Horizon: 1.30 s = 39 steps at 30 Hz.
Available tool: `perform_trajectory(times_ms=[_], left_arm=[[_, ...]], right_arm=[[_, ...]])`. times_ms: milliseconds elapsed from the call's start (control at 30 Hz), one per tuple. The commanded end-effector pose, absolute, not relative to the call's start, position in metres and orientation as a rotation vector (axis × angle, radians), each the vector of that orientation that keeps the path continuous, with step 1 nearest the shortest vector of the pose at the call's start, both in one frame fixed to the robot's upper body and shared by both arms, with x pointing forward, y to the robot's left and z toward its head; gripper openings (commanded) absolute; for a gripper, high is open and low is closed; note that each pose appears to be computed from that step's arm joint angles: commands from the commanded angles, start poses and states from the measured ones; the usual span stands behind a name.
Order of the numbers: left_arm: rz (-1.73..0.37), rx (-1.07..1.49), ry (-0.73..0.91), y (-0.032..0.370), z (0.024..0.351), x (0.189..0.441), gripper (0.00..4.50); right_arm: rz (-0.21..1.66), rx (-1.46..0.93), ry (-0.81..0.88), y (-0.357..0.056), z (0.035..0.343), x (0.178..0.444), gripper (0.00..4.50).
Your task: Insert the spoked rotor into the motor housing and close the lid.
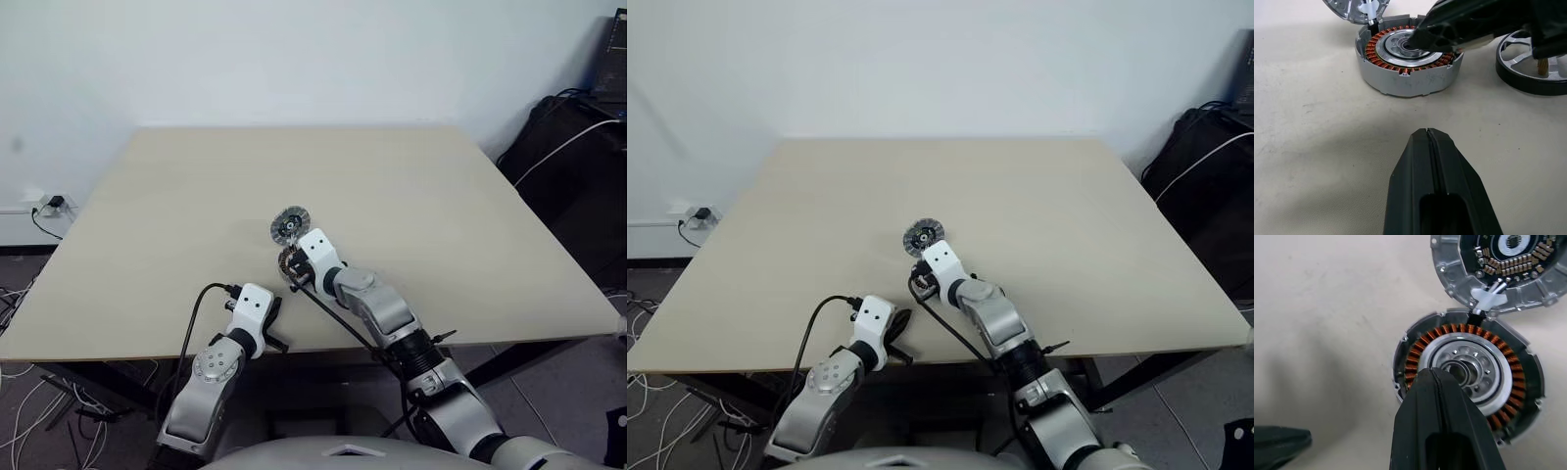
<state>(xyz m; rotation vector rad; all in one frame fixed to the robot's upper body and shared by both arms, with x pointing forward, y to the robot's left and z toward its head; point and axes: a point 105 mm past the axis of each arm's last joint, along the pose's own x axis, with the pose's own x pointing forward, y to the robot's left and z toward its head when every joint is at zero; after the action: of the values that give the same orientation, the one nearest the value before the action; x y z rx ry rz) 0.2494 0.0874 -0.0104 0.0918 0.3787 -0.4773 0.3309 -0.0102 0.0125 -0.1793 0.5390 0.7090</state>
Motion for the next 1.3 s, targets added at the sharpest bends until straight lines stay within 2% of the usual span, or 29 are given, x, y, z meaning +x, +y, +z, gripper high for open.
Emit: perform_trajectory(times_ms=[33,933,1300], left_arm=[[-0.48,0.075,0.335,0.083,0.001,0.253,0.0],[-0.469,0.067,0.338,0.082,0.004,0.251,0.0],[-0.47,0.066,0.342,0.081,0.005,0.251,0.0]], right_arm=[[0.704,-0.178,0.479,-0.007,0.027,0.342,0.01],[0.642,-0.174,0.487,-0.016,0.02,0.359,0.01],[0.654,-0.147,0.44,-0.014,0.031,0.36,0.01]])
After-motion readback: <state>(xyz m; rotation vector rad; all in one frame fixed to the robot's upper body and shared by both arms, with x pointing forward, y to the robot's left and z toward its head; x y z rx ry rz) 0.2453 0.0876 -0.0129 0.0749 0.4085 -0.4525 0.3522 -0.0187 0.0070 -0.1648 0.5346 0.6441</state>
